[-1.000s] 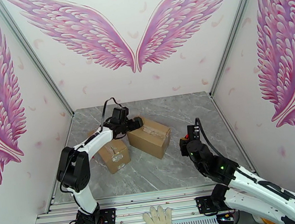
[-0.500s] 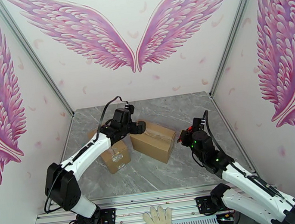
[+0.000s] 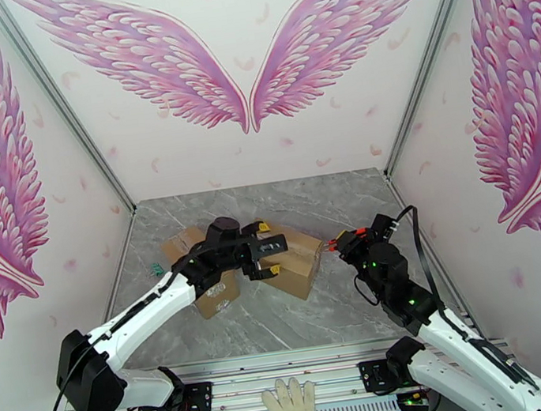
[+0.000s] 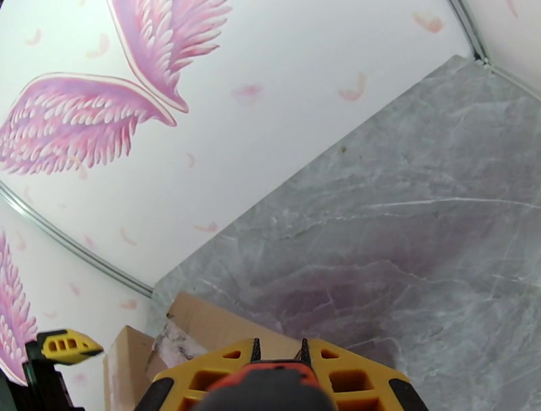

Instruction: Unpack the express box

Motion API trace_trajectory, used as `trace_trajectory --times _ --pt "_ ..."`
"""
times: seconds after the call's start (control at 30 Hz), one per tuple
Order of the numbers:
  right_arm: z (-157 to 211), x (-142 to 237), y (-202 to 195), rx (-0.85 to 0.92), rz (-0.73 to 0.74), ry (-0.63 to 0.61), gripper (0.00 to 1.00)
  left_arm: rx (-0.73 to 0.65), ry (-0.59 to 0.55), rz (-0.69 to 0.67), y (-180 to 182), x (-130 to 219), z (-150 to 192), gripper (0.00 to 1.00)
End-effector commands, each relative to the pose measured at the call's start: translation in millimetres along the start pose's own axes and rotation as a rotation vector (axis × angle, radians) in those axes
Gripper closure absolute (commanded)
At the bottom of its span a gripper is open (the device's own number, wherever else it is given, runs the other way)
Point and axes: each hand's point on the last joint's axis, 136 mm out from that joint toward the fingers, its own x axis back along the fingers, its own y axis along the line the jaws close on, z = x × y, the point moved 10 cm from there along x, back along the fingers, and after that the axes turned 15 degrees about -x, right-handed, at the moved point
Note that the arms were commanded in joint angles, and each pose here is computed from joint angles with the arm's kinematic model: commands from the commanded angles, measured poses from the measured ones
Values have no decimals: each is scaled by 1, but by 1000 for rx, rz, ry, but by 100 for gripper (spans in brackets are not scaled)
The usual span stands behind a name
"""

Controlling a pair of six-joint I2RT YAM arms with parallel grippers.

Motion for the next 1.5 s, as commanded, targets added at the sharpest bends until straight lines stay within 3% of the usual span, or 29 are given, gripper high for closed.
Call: trace_trajectory --times 0.0,0.53,1.23,1.47 --pt "0 -6 2 -64 -40 -4 100 -168 -37 71 -5 -19 -5 3" --pt "7 -17 -23 -177 -18 1 100 -212 -32 36 -1 -60 -2 5" --pt "36 -9 -47 -416 -60 248 100 -172 -13 -9 12 -82 12 7" --pt "40 -8 -57 -543 -50 239 100 -161 -22 15 9 -85 15 10"
